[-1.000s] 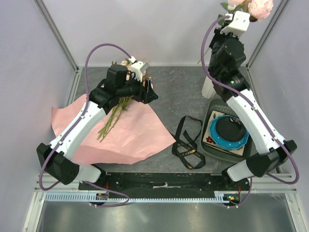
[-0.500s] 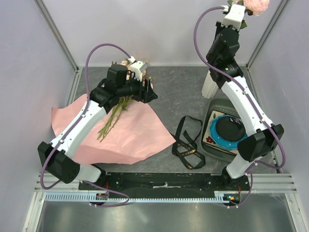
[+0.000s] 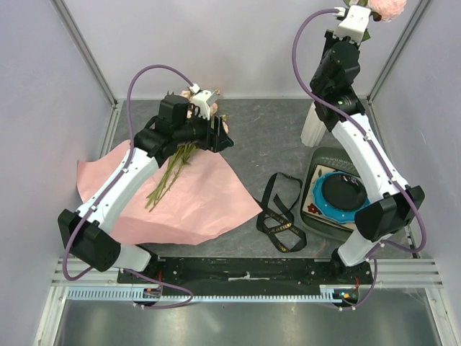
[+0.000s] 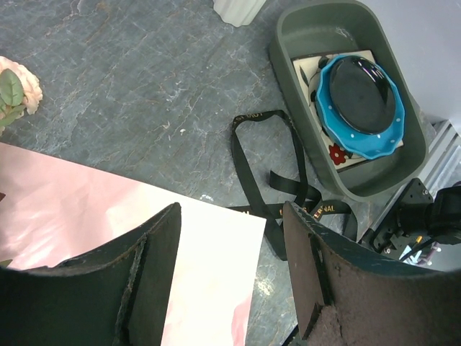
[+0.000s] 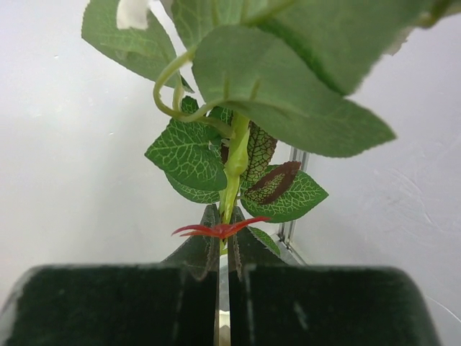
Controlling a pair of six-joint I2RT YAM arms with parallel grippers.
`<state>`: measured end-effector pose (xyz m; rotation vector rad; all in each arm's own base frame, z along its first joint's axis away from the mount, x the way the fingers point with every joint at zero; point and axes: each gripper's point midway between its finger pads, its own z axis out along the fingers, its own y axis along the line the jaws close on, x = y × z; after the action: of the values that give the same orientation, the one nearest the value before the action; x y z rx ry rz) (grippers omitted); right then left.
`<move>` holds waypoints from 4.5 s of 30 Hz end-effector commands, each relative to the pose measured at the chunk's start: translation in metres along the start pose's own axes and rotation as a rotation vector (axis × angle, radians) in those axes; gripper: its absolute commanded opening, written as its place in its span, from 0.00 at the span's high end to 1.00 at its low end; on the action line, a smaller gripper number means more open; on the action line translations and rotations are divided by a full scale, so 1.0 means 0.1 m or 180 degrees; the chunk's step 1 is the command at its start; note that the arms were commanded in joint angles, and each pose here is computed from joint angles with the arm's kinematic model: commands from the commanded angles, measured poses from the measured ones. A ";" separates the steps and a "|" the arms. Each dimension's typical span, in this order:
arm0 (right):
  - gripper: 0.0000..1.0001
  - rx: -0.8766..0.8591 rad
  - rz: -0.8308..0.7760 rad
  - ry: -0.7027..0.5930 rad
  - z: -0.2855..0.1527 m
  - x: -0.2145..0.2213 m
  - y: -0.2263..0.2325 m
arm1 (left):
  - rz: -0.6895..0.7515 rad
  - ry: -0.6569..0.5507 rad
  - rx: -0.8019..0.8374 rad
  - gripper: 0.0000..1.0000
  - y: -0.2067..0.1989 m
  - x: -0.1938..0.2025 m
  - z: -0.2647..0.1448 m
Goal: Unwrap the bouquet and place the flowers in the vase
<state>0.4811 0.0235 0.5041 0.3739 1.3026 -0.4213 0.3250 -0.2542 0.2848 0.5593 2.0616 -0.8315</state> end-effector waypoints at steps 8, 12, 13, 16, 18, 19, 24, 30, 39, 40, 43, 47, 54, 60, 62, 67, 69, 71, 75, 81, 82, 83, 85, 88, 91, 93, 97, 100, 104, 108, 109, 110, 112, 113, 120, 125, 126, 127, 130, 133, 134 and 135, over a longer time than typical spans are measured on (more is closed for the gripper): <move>1.00 0.0038 0.0233 -0.0180 -0.09 -0.37 -0.20 | -0.0094 -0.0093 0.0142 0.34 -0.03 -0.08 0.03; 1.00 0.0043 0.0231 -0.0129 -0.10 -0.25 -0.21 | -0.0090 -0.0102 0.0129 0.34 -0.02 -0.09 0.03; 1.00 0.0045 0.0196 -0.0090 -0.10 -0.17 -0.20 | -0.0099 -0.0098 0.0129 0.34 -0.02 -0.09 0.03; 1.00 0.0044 0.0140 0.0001 -0.09 0.06 -0.18 | -0.0107 -0.0093 0.0119 0.34 0.00 -0.08 0.03; 1.00 0.0049 0.0114 0.0044 -0.07 0.19 -0.17 | -0.0121 -0.0092 0.0090 0.34 0.03 -0.08 0.04; 1.00 0.0058 0.0097 0.0097 -0.06 0.30 -0.17 | -0.0139 -0.0097 0.0078 0.34 0.04 -0.08 0.04; 0.99 -0.0022 0.0017 0.0334 -0.01 0.76 -0.08 | -0.0320 -0.0086 -0.0032 0.34 0.26 -0.09 0.04; 0.71 -0.0072 0.0042 0.0703 -0.05 1.24 -0.02 | -0.0578 -0.0078 -0.0364 0.34 0.71 -0.11 -0.02; 0.12 -0.0099 0.0002 0.1329 -0.24 1.63 -0.01 | -0.0710 0.0091 -0.1122 0.34 1.33 0.01 -0.13; 0.10 -0.0124 0.0081 0.1372 -0.27 1.65 0.01 | -0.0720 0.0155 -0.1190 0.34 1.39 0.05 -0.14; 0.06 -0.0185 0.0191 0.1502 -0.40 1.66 -0.02 | -0.0700 0.0245 -0.1467 0.34 1.56 0.12 -0.17; 0.04 -0.0320 0.0224 0.1616 -0.68 1.64 0.00 | -0.0683 0.0346 -0.1692 0.34 1.72 0.21 -0.19; 0.06 -0.1757 -0.0042 0.1753 -2.06 1.77 1.10 | -0.0633 0.0795 -0.2190 0.39 2.17 0.56 -0.16; 0.09 -0.3309 0.0113 0.2092 -3.38 1.99 1.79 | -0.0683 0.1191 -0.2366 0.53 2.41 0.89 -0.10; 0.09 -0.3525 0.0224 0.2180 -3.59 2.04 1.85 | -0.0688 0.1259 -0.2351 0.57 2.41 0.96 -0.07; 0.10 -0.3707 0.0387 0.2462 -3.88 2.23 1.76 | -0.0635 0.1639 -0.2389 0.55 2.45 1.26 0.08; 0.10 -0.3714 0.0370 0.2490 -3.91 2.29 1.71 | -0.0625 0.1704 -0.2410 0.55 2.47 1.30 0.12; 0.10 -0.3719 0.0382 0.2460 -3.91 2.26 1.67 | -0.0629 0.1750 -0.2418 0.59 2.51 1.35 0.15; 0.10 -0.3734 0.0381 0.2462 -3.93 2.27 1.64 | -0.0653 0.1858 -0.2411 0.60 2.55 1.46 0.21; 0.10 -0.3753 0.0422 0.2480 -3.94 2.28 1.65 | -0.0668 0.2008 -0.2470 0.59 2.64 1.60 0.27; 0.10 -0.3748 0.0415 0.2494 -3.95 2.30 1.65 | -0.0670 0.2023 -0.2475 0.59 2.65 1.61 0.28; 0.10 -0.3760 0.0416 0.2504 -3.96 2.30 1.65 | -0.0664 0.2025 -0.2478 0.59 2.66 1.61 0.29; 0.11 -0.3760 0.0414 0.2517 -3.96 2.32 1.65 | -0.0669 0.2044 -0.2477 0.62 2.67 1.62 0.30; 0.11 -0.3764 0.0403 0.2536 -3.98 2.35 1.66 | -0.0696 0.1974 -0.2430 0.72 2.63 1.55 0.31; 0.11 -0.3756 0.0387 0.2549 -3.98 2.36 1.65 | -0.0685 0.1851 -0.2331 0.85 2.53 1.41 0.30; 0.11 -0.3741 0.0383 0.2535 -3.97 2.36 1.65 | -0.0634 0.1753 -0.2268 0.93 2.41 1.29 0.30; 0.11 -0.3659 0.0302 0.2544 -3.93 2.40 1.64 | -0.0564 0.1360 -0.1896 0.98 2.03 0.93 0.27; 0.10 -0.3609 0.0288 0.2541 -3.89 2.38 1.67 | -0.0475 0.1009 -0.1487 0.98 1.71 0.66 0.24; 0.10 -0.3528 0.0456 0.2514 -3.73 2.21 1.73 | -0.0347 0.0479 -0.0986 0.98 1.33 0.27 0.18; 0.09 -0.3506 0.0922 0.2491 -3.46 1.88 1.75 | -0.0259 0.0054 -0.0429 0.98 0.87 -0.04 0.05; 0.09 -0.3536 0.1028 0.2439 -3.40 1.76 1.77 | -0.0280 0.0021 -0.0317 0.98 0.80 -0.04 0.05; 0.09 -0.3536 0.1101 0.2368 -3.29 1.67 1.76 | -0.0316 -0.0047 -0.0176 0.98 0.70 -0.07 0.04; 0.10 -0.3613 0.1188 0.2087 -3.17 1.40 1.78 | -0.0253 -0.0200 0.0276 0.98 0.41 -0.15 0.00; 0.10 -0.3614 0.1193 0.2017 -3.12 1.34 1.77 | -0.0287 -0.0236 0.0422 0.98 0.30 -0.18 -0.01; 0.13 -0.3695 0.1563 0.1517 -2.81 0.70 1.74 | -0.0027 -0.0313 0.1157 0.98 -0.33 -0.19 -0.13; 0.17 -0.4116 0.1584 0.1498 -3.00 0.64 1.82 | -0.0015 -0.0267 0.1272 0.98 -0.45 -0.16 -0.13; 0.18 -0.4113 0.1586 0.1514 -3.00 0.67 1.84 | -0.0012 -0.0260 0.1296 0.98 -0.46 -0.16 -0.13; 0.19 -0.4110 0.1589 0.1529 -3.00 0.69 1.84 | -0.0005 -0.0257 0.1314 0.98 -0.48 -0.16 -0.13; 0.27 -0.4124 0.1573 0.1539 -3.01 0.72 1.87 | 0.0058 -0.0235 0.1390 0.98 -0.56 -0.13 -0.14; 0.46 -0.4101 0.1547 0.1486 -2.98 0.71 1.87 | 0.0109 -0.0190 0.1396 0.98 -0.61 -0.10 -0.13; 0.59 -0.4086 0.1521 0.1497 -2.98 0.72 1.87 | 0.0104 -0.0185 0.1370 0.98 -0.60 -0.09 -0.12; 0.67 -0.4053 0.1464 0.1453 -2.94 0.73 1.86 | 0.0102 -0.0198 0.1358 0.96 -0.60 -0.11 -0.13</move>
<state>0.3388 0.3214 0.3499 -0.3221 1.6772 0.9377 0.2975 -0.2834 0.2954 0.7313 1.9052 -1.2444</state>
